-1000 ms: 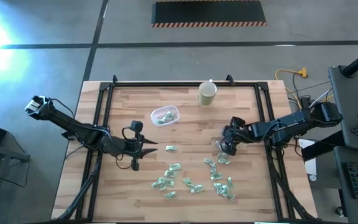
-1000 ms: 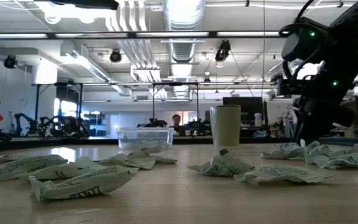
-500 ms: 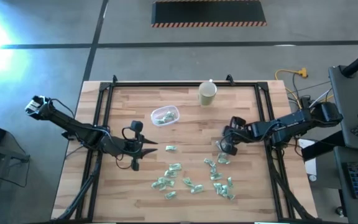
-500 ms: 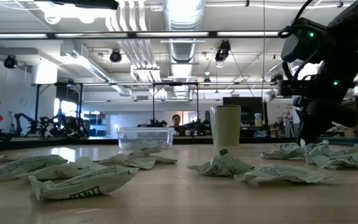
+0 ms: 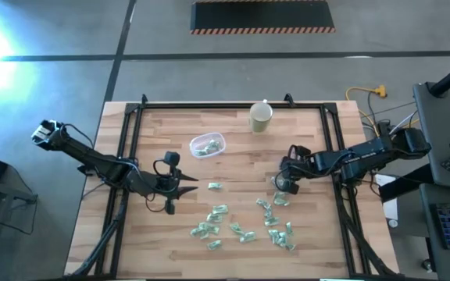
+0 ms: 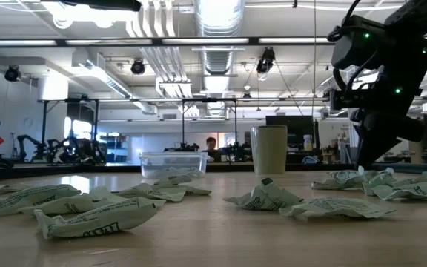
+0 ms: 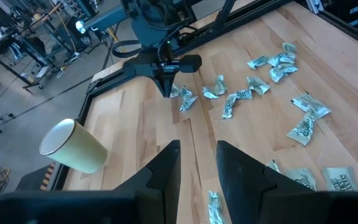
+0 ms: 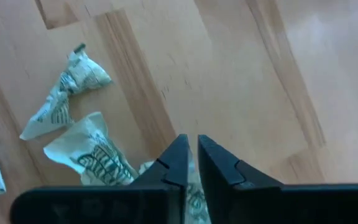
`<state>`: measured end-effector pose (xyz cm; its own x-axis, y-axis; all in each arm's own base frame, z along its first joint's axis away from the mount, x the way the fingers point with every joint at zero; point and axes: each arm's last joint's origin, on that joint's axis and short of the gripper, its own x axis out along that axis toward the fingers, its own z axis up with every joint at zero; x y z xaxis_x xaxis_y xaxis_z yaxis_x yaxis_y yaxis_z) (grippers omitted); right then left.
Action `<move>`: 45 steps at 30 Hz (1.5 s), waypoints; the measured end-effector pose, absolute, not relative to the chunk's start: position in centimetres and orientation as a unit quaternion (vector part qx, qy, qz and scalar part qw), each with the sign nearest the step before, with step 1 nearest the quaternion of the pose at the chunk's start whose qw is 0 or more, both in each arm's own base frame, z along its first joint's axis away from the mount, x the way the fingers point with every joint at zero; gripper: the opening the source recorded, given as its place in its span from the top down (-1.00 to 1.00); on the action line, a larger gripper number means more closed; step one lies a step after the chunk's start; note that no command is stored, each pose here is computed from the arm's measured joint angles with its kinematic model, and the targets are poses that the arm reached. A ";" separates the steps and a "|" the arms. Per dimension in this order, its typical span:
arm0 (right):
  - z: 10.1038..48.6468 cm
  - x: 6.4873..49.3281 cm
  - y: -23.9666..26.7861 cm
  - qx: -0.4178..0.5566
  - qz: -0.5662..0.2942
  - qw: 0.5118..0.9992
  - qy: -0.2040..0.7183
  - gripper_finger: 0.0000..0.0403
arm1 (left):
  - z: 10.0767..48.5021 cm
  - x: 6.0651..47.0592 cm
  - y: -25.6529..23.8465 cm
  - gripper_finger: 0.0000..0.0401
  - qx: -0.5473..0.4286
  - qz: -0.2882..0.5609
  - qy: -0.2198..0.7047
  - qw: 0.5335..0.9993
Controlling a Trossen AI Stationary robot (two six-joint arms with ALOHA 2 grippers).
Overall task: Pick and place Stevia / Truvia into bins
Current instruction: Put the stevia packet into the transparent container
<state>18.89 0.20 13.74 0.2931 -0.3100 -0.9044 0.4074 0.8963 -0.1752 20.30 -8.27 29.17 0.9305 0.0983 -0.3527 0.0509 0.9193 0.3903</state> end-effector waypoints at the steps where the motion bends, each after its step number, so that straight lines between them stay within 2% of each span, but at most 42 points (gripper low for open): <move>1: 13.9 18.9 0.2 0.049 -0.224 0.801 0.553 0.81 | 29.2 20.3 -8.3 0.57 0.201 0.012 0.186 0.962; 12: 14.3 18.4 0.2 0.085 -0.236 0.805 0.537 0.25 | 29.1 20.3 -8.3 0.57 0.200 0.013 0.186 0.962; 17: 13.5 17.8 0.2 0.088 -0.249 0.788 0.557 0.12 | 29.1 20.3 -8.3 0.57 0.200 0.013 0.186 0.962; 21: 13.5 17.8 0.2 0.090 -0.250 0.787 0.556 0.09 | 29.1 20.3 -8.3 0.57 0.200 0.013 0.186 0.962; 26: 13.4 17.7 0.2 0.090 -0.250 0.785 0.560 0.25 | 29.1 20.3 -8.3 0.57 0.200 0.014 0.186 0.962; 35: 13.3 17.5 0.2 0.086 -0.235 0.780 0.573 0.90 | 29.1 20.3 -8.3 0.57 0.200 0.014 0.187 0.962; 45: 13.7 18.0 0.3 0.070 -0.219 0.792 0.566 0.96 | 29.1 20.3 -8.3 0.57 0.201 0.014 0.187 0.962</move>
<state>17.99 0.27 13.73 0.2630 -0.2681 -0.9268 0.4265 0.8940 -0.1376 20.29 -8.26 29.09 0.9300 0.1015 -0.3532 0.0481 0.9192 0.3909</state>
